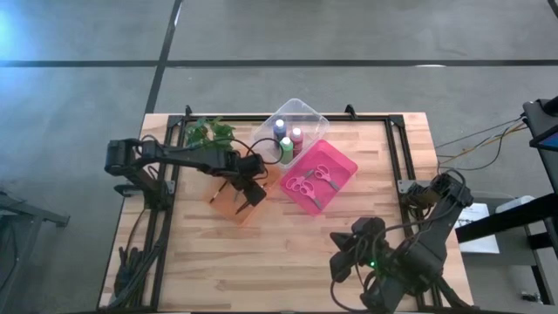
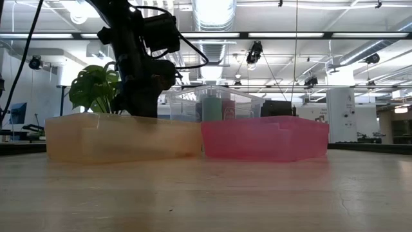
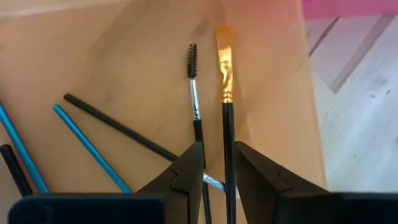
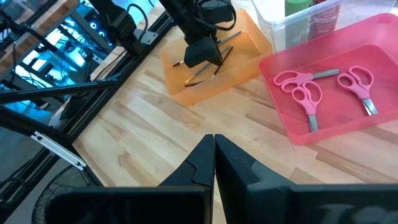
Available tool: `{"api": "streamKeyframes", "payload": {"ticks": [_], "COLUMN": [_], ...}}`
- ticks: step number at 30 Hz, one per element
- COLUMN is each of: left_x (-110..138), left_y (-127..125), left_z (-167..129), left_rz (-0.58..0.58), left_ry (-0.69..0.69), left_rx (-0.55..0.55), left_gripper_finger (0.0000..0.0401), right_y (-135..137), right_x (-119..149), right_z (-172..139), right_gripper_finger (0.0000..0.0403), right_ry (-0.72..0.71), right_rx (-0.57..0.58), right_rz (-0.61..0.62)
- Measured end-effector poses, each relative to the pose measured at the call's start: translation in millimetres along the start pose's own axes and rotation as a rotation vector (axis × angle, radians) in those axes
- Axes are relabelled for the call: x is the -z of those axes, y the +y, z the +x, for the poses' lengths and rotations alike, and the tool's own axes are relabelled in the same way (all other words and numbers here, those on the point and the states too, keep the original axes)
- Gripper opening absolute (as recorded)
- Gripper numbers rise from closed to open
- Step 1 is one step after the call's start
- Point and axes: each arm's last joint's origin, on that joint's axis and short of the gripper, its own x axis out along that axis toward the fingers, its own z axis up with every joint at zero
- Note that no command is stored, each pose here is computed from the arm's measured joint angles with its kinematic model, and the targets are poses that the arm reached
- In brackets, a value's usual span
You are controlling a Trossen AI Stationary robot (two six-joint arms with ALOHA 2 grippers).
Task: Pick & Place Paint Supplies
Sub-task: Put the black paint brush into the yellow bin, then return to Home Position
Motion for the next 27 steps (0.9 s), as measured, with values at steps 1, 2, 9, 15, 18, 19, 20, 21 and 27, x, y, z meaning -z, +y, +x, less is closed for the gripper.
{"api": "streamKeyframes", "payload": {"ticks": [1, 2, 9, 15, 18, 19, 20, 21, 27], "left_x": [-0.3, -0.5, 2.2, 22.9, 43.4, 51.8, 61.1, 71.1, 121.1], "left_y": [-0.4, -0.6, -1.4, 2.0, 6.2, 6.4, 6.5, 6.3, 0.9], "left_z": [-1.0, -2.0, -28.0, -62.0, -74.7, -78.9, -82.1, -84.4, -75.3], "left_rz": [0.004, 0.006, 0.079, 0.147, 0.187, 0.220, 0.256, 0.294, 0.470], "left_ry": [-0.004, -0.008, -0.072, -0.178, -0.224, -0.250, -0.273, -0.295, -0.552], "left_rx": [0.004, 0.006, 0.048, 0.095, 0.133, 0.157, 0.183, 0.214, 0.514], "left_gripper_finger": [0.0098, 0.0098, 0.0098, 0.0098, 0.0098, 0.0099, 0.0099, 0.0099, 0.0099], "right_y": [-0.1, -0.3, -0.8, -2.2, -2.8, -3.0, -3.3, -3.8, -5.4], "right_x": [-0.4, -1.1, -2.5, -6.7, -9.2, -10.8, -11.9, -12.9, -16.2], "right_z": [-0.2, -0.7, -1.6, -4.1, -4.8, -5.2, -5.3, -5.7, -5.0], "right_gripper_finger": [0.0009, 0.0009, 0.0009, 0.0009, 0.0009, 0.0009, 0.0009, 0.0009, 0.0009], "right_ry": [0.000, -0.001, -0.001, 0.000, -0.012, -0.022, -0.025, -0.026, -0.032], "right_rx": [-0.001, -0.002, -0.005, -0.012, -0.016, -0.020, -0.021, -0.022, -0.019], "right_rz": [0.001, 0.002, 0.010, 0.001, -0.005, -0.005, -0.004, -0.007, -0.012]}}
